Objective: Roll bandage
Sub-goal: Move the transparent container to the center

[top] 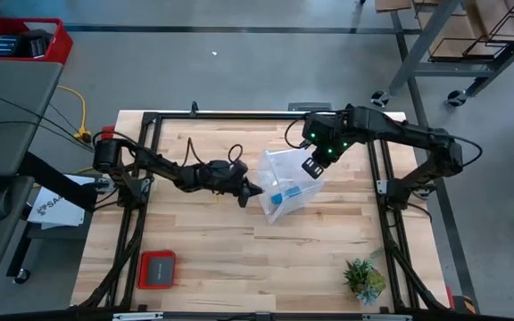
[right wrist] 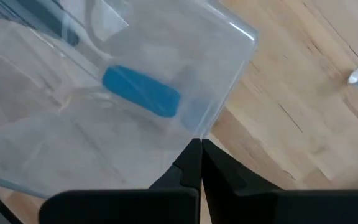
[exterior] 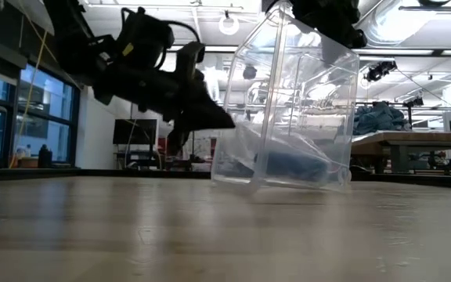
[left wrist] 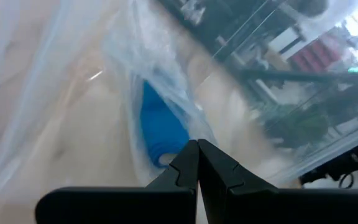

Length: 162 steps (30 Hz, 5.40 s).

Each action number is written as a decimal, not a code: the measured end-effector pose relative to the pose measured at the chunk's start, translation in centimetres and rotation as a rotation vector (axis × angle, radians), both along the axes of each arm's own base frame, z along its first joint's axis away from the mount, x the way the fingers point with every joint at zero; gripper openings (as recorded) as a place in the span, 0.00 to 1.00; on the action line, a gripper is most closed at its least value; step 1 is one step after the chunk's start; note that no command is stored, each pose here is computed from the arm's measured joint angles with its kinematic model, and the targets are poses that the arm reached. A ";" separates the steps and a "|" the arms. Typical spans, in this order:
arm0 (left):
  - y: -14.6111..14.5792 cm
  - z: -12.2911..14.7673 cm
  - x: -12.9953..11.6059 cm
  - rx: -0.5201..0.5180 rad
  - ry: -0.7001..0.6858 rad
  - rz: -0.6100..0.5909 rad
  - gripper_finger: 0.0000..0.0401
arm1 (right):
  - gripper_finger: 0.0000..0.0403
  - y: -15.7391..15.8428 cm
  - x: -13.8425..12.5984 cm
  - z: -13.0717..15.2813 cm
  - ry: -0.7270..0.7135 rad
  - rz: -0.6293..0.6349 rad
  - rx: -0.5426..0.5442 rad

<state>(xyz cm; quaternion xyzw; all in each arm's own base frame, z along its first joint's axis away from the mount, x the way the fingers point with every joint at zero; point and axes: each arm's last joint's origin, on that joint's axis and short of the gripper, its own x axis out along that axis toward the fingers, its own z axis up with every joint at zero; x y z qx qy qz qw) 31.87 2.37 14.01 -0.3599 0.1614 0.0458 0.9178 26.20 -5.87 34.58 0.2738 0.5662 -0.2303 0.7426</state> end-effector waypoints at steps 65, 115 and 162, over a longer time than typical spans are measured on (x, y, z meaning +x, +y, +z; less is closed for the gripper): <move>2.0 7.4 -3.8 -0.046 0.546 -0.191 0.00 | 0.00 8.0 -2.0 -9.6 -0.155 -0.146 0.084; -2.1 4.2 -18.2 0.238 -0.514 -0.020 0.00 | 0.00 6.2 -8.5 -3.3 -0.445 -0.176 -0.011; -2.4 2.1 -18.1 0.376 -0.310 -0.173 0.00 | 0.00 10.3 -13.5 -17.4 -0.720 0.120 0.099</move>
